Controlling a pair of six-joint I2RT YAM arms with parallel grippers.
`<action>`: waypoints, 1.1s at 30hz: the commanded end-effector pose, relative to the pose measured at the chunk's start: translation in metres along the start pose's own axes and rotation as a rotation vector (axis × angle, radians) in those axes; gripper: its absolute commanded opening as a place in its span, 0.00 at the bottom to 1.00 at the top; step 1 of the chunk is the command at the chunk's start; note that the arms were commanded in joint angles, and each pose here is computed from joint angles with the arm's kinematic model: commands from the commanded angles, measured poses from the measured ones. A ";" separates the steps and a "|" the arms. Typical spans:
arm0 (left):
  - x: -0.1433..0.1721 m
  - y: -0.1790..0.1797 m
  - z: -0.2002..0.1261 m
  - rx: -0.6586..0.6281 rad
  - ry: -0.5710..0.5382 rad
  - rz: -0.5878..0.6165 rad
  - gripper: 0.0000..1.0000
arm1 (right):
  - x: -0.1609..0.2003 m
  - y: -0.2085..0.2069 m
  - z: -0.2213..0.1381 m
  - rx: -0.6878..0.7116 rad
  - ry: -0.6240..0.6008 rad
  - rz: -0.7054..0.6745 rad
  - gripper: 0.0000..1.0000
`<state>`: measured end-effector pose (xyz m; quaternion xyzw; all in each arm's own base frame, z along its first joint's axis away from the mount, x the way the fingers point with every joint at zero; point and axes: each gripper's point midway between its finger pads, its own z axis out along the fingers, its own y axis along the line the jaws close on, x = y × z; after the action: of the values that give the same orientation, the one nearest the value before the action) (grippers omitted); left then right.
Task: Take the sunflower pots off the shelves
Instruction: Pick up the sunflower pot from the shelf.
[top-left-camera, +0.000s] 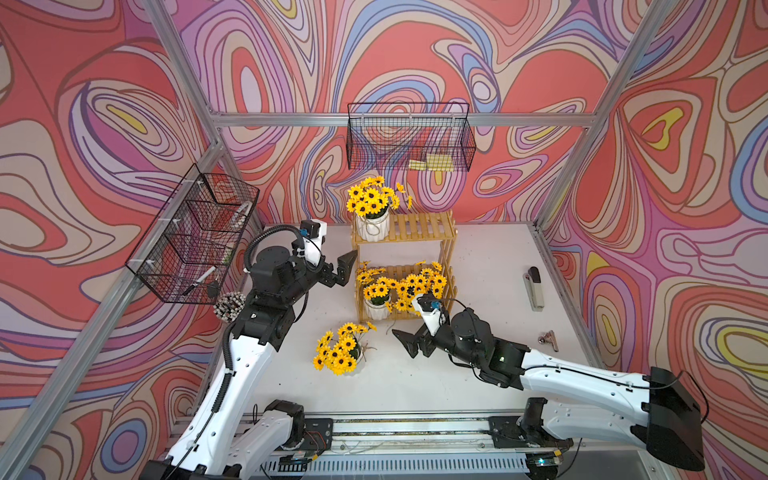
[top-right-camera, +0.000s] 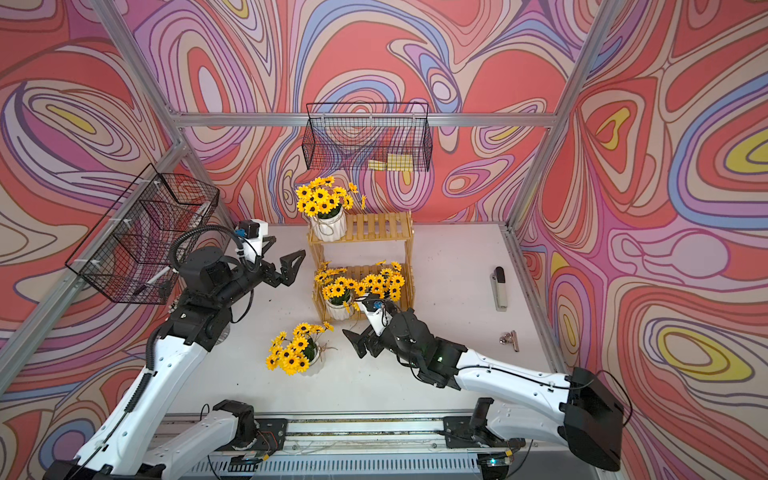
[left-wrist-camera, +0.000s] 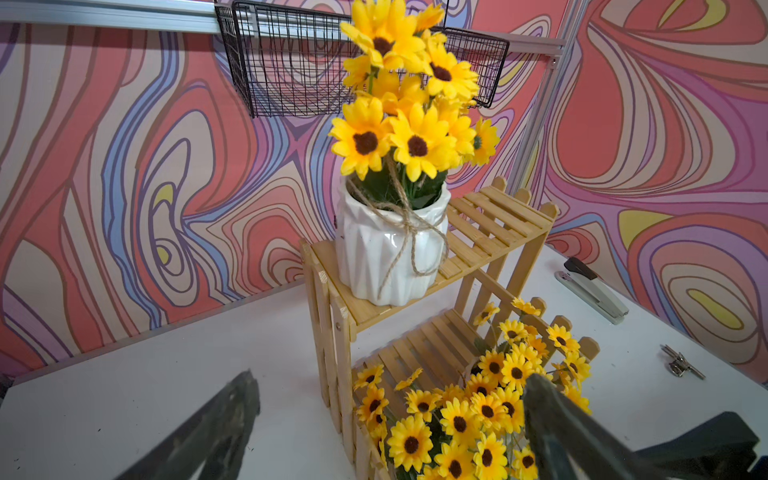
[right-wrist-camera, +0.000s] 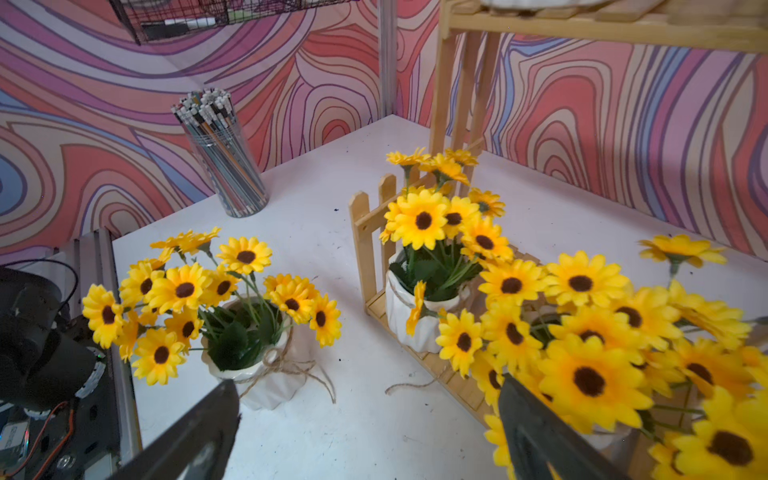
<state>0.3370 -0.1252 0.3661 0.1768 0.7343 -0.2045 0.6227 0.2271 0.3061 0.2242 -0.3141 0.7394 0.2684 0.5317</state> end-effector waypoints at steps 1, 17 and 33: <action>-0.031 -0.010 0.004 0.103 -0.084 0.046 1.00 | -0.011 -0.014 -0.009 0.010 0.004 0.080 0.98; -0.025 0.000 0.060 0.215 -0.054 0.126 1.00 | -0.034 -0.004 -0.003 -0.079 -0.022 0.078 0.98; -0.021 0.003 0.084 0.318 -0.023 0.150 1.00 | -0.040 -0.004 0.006 -0.099 -0.002 0.064 0.98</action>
<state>0.4135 -0.1627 0.3687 0.3004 0.6873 -0.2677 0.6048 0.2421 0.3128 0.2574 -0.3095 0.7362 0.3195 0.5101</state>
